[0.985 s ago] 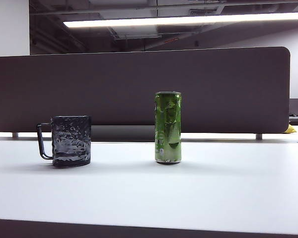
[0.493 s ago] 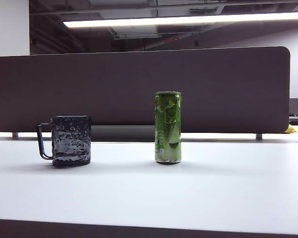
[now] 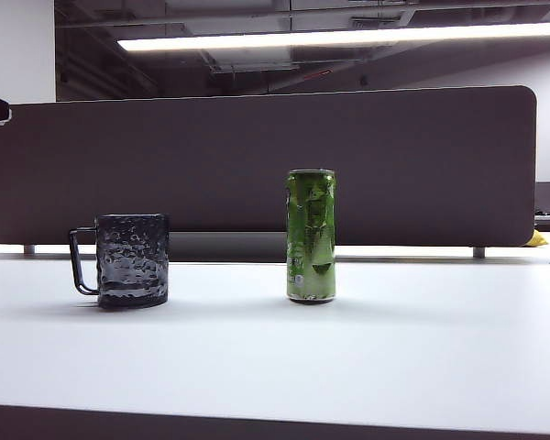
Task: Pick up the metal can, pour some water into the cup, then place the can back on the table.
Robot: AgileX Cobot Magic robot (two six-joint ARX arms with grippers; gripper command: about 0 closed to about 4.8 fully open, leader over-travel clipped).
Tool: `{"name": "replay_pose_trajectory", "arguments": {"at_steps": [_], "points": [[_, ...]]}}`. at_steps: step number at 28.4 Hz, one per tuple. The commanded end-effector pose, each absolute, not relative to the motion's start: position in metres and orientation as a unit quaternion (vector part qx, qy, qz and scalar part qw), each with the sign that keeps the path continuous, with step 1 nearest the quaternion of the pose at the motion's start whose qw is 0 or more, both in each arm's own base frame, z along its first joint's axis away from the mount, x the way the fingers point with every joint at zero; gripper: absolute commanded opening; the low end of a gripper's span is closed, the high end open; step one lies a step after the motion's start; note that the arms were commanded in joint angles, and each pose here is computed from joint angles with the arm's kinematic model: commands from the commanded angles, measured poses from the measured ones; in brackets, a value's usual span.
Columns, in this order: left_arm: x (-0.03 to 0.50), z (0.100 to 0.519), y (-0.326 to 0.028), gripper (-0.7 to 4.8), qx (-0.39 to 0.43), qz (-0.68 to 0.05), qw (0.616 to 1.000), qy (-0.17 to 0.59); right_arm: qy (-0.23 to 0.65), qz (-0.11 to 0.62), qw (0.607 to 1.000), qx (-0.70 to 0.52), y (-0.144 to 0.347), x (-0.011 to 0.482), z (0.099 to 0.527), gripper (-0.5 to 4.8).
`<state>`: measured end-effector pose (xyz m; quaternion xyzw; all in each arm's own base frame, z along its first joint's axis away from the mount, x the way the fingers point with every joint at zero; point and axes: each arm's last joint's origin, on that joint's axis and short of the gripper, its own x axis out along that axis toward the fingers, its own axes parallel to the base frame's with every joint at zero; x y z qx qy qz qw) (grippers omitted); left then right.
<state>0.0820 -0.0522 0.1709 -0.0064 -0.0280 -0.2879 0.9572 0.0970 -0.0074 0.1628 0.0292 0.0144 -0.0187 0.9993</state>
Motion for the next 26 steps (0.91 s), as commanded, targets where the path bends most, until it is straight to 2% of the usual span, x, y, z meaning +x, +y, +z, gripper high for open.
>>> {"name": "replay_pose_trajectory", "arguments": {"at_steps": [1, 18, 22, 26], "points": [[0.082, 0.1725, -0.0522, -0.05, -0.009, -0.288, 0.957, -0.034, 0.006, -0.017, 0.999, 0.03, -0.0073, 0.0971, 0.1639, 0.13], [0.082, 0.1726, -0.0522, -0.05, -0.009, -0.288, 0.957, -0.034, 0.006, -0.013, 0.999, 0.03, -0.007, 0.0971, 0.164, 0.13], [0.082, 0.1725, -0.0522, -0.05, -0.009, -0.288, 0.957, -0.034, 0.003, 0.009, 0.999, 0.031, -0.0057, 0.0971, 0.1648, 0.13], [0.082, 0.1725, -0.0522, -0.05, -0.009, -0.288, 0.957, -0.034, -0.034, 0.087, 0.993, 0.072, -0.0014, 0.0964, 0.1731, 0.13]]}}
